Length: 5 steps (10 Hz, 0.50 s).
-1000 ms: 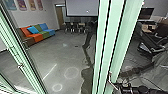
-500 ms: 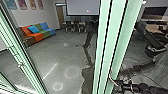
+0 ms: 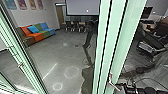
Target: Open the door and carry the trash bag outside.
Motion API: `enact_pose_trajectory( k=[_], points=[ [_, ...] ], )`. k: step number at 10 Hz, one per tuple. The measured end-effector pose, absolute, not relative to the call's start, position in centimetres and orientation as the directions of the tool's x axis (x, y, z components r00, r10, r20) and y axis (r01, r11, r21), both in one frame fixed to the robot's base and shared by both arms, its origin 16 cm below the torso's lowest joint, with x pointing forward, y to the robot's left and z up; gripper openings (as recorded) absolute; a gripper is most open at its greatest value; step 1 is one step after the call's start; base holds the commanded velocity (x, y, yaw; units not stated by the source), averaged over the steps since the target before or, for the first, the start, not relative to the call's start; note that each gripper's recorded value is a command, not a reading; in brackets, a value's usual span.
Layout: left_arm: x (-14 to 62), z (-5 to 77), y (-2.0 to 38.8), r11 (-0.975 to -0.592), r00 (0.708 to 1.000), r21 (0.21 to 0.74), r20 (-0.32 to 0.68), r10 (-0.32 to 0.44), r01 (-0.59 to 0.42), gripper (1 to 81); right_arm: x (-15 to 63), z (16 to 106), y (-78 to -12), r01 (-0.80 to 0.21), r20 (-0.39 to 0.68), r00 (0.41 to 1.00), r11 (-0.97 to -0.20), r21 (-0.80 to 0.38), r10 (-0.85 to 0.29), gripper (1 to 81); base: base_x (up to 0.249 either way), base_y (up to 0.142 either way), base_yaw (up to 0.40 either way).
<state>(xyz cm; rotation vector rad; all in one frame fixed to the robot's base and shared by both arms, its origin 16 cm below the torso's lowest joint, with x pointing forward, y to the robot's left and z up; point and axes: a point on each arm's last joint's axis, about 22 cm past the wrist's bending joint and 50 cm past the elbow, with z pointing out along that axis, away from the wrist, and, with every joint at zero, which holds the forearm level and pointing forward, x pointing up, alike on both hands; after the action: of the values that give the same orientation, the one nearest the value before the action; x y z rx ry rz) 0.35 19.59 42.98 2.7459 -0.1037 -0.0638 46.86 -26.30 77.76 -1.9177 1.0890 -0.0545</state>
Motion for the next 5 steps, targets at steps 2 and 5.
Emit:
enact_pose_trajectory(
  k=[2,5],
  points=[
    [0.2,43.0,19.6,-0.921,0.996,0.384,-0.028,-0.082,-0.065,1.0,44.8,77.1,-25.6,-0.674,-0.385,0.623,-0.218,-0.705,-0.681,81.1,0.000,0.000,0.000],
    [0.2,43.0,19.6,-0.921,0.996,0.384,-0.022,-0.082,-0.067,1.0,43.7,76.9,-25.2,-0.676,-0.392,0.631,-0.226,-0.702,-0.670,81.1,0.000,0.000,0.000]
  ],
)
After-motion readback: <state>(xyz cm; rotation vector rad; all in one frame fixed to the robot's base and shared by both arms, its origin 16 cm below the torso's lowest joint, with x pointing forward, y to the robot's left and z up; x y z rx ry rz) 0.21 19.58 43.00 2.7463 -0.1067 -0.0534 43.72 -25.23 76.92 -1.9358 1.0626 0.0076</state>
